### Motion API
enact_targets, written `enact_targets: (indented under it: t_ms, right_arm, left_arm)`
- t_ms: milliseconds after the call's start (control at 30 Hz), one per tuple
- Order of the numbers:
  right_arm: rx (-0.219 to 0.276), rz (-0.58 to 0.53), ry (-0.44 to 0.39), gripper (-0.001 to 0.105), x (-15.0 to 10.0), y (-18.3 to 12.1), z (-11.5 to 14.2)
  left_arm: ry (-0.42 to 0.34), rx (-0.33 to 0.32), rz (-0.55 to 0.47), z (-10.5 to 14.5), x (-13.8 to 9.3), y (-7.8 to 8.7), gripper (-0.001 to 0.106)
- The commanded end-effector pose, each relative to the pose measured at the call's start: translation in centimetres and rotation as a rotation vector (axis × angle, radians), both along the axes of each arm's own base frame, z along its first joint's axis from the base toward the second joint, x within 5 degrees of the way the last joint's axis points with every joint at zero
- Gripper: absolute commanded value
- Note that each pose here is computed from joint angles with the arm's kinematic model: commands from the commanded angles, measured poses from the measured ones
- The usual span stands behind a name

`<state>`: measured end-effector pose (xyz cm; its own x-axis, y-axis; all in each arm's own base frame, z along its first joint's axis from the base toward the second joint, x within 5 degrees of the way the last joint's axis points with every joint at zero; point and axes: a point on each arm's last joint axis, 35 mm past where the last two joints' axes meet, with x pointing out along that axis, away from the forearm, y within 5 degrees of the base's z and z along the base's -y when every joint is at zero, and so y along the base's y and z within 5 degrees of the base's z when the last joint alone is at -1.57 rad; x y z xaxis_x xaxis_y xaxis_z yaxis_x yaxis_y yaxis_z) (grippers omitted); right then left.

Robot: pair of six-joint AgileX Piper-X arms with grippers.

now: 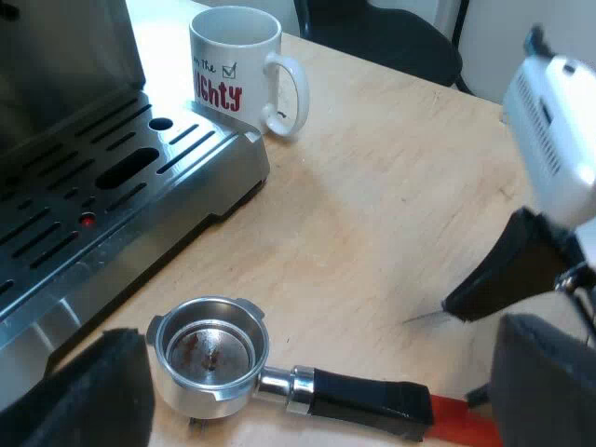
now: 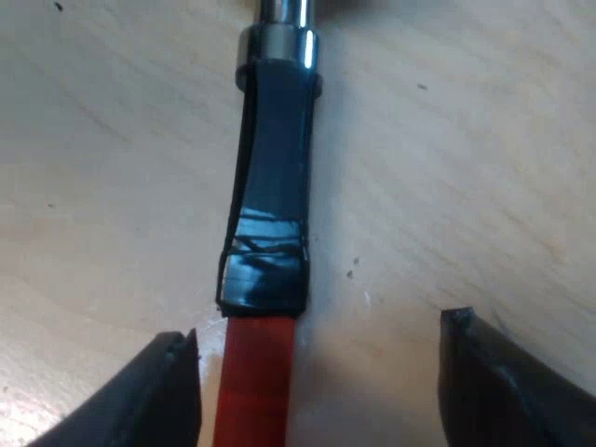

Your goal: Grind coffee beans and then tamp

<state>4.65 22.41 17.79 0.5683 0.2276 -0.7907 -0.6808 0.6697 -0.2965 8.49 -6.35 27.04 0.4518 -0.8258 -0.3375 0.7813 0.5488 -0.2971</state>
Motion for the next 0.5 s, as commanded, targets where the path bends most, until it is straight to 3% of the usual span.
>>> enact_targets:
  t_ms: [33,200,467,500]
  right_arm:
    - [-0.018,0.004,0.001,0.058,0.0,-0.3,1.2]
    - [-0.017,0.027,-0.008,0.068,0.0,-0.6,3.3]
    - [-0.003,0.065,-0.026,0.07,0.0,-0.6,5.1]
    - [0.033,0.098,-0.047,0.07,0.0,-0.4,6.8]
  left_arm:
    - [-0.012,-0.007,-0.017,0.2,-0.1,0.0,0.077]
    - [-0.012,-0.007,-0.017,0.2,-0.1,0.0,0.077]
    - [-0.012,-0.007,-0.017,0.2,-0.1,0.0,0.077]
    - [-0.012,-0.007,-0.017,0.2,-0.1,0.0,0.077]
